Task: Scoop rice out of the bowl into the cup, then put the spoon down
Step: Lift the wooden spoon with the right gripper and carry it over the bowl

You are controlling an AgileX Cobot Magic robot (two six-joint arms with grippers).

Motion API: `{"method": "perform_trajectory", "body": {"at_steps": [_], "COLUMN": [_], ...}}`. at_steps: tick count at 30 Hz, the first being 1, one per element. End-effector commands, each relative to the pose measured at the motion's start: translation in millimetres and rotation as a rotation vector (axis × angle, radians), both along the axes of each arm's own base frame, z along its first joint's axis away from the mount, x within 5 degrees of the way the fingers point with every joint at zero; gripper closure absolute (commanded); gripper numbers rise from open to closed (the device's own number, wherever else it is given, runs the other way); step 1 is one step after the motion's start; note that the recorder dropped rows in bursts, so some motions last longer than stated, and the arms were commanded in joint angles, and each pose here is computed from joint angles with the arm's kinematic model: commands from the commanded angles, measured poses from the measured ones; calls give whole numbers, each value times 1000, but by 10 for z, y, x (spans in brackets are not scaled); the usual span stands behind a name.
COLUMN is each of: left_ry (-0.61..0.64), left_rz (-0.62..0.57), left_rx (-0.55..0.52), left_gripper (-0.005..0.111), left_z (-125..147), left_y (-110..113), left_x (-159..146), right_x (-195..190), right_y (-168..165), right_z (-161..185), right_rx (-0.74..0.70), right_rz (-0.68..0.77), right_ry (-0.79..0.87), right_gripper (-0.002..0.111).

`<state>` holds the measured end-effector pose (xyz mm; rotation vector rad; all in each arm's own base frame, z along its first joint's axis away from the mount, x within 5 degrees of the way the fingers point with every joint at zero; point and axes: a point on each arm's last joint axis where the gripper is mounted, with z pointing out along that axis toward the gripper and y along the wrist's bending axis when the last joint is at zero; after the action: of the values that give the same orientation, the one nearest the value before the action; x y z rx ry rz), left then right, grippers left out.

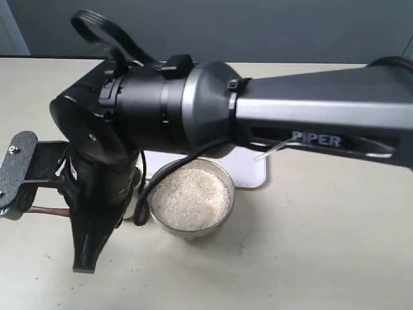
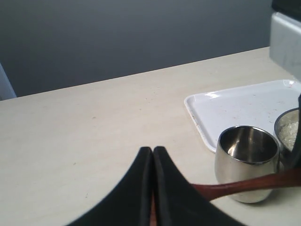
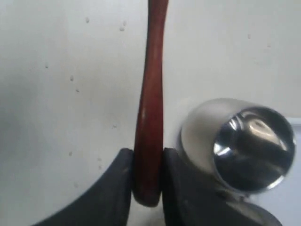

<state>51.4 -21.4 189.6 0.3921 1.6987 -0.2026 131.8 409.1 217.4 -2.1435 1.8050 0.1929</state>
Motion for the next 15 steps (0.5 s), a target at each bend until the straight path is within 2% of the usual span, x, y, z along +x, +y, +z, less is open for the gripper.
{"method": "perform_trajectory", "body": {"at_steps": [1, 6, 15], "left_ry": [-17, -17, -17], "left_rz": [-2, -2, -2], "left_rx": [-7, -7, -9], "left_gripper": [106, 106, 106], "left_z": [21, 21, 21], "left_y": [0, 0, 0], "left_x": [-2, -2, -2], "right_x": [92, 297, 673], "right_y": [-199, -461, -920], "right_z": [185, 324, 819], "right_rx": [-127, -322, -210], "right_rz": [3, -111, -315], "right_ry": [-126, -307, -254], "right_gripper": [108, 108, 109]}}
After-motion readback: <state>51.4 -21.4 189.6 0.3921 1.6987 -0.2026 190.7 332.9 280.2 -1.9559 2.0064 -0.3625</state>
